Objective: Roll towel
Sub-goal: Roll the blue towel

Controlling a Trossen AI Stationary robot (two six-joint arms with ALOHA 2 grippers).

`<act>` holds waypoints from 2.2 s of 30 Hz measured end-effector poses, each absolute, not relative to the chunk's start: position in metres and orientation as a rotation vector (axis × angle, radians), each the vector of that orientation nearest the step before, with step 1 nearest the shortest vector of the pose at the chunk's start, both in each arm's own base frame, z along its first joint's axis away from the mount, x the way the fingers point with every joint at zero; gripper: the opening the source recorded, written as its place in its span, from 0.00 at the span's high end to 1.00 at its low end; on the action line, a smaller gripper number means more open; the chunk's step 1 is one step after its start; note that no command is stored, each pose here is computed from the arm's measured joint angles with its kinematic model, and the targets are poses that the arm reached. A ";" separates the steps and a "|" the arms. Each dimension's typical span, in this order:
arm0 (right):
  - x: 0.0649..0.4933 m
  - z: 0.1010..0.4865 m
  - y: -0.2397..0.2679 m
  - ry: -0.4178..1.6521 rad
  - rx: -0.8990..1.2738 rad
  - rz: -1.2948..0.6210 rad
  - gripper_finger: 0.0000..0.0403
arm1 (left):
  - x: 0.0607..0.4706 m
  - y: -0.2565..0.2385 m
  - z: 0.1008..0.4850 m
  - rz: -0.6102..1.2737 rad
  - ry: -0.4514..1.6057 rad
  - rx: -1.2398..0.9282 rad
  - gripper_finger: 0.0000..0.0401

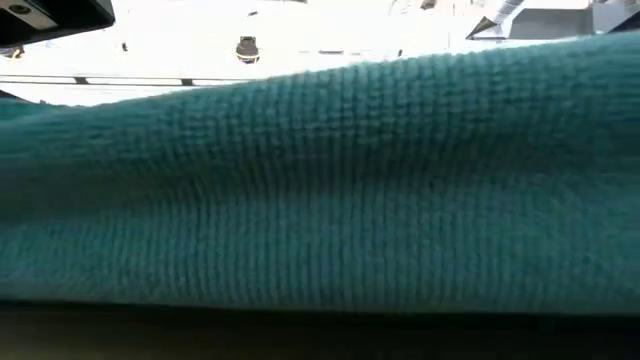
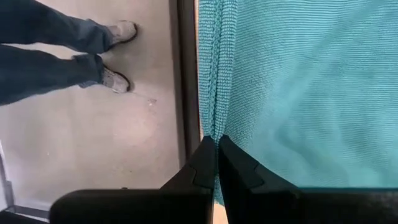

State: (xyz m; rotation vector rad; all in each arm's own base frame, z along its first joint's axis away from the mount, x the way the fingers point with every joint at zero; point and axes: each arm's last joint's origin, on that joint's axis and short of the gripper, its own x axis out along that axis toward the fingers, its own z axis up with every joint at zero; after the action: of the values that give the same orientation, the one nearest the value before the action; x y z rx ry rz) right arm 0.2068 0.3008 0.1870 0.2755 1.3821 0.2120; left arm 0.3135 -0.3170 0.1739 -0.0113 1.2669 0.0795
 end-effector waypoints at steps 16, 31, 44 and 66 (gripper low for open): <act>0.225 0.186 0.269 1.438 0.099 0.193 1.00 | 0.325 -0.286 0.179 0.113 1.367 0.093 0.99; 0.219 0.221 0.284 1.280 0.277 0.340 1.00 | 0.319 -0.280 0.243 -0.076 1.276 -0.108 0.99; 0.216 0.222 0.291 1.262 0.305 0.381 1.00 | 0.309 -0.291 0.226 -0.149 1.323 -0.196 1.00; 0.211 0.223 0.227 1.212 0.464 0.354 1.00 | 0.283 -0.220 0.234 -0.182 1.164 -0.346 1.00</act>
State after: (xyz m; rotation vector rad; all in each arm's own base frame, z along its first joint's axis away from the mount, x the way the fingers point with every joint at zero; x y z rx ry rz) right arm 0.2111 0.2269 0.2230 0.4642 1.2118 0.3538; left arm 0.2834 -0.2200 0.2345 -0.3459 1.1636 -0.1821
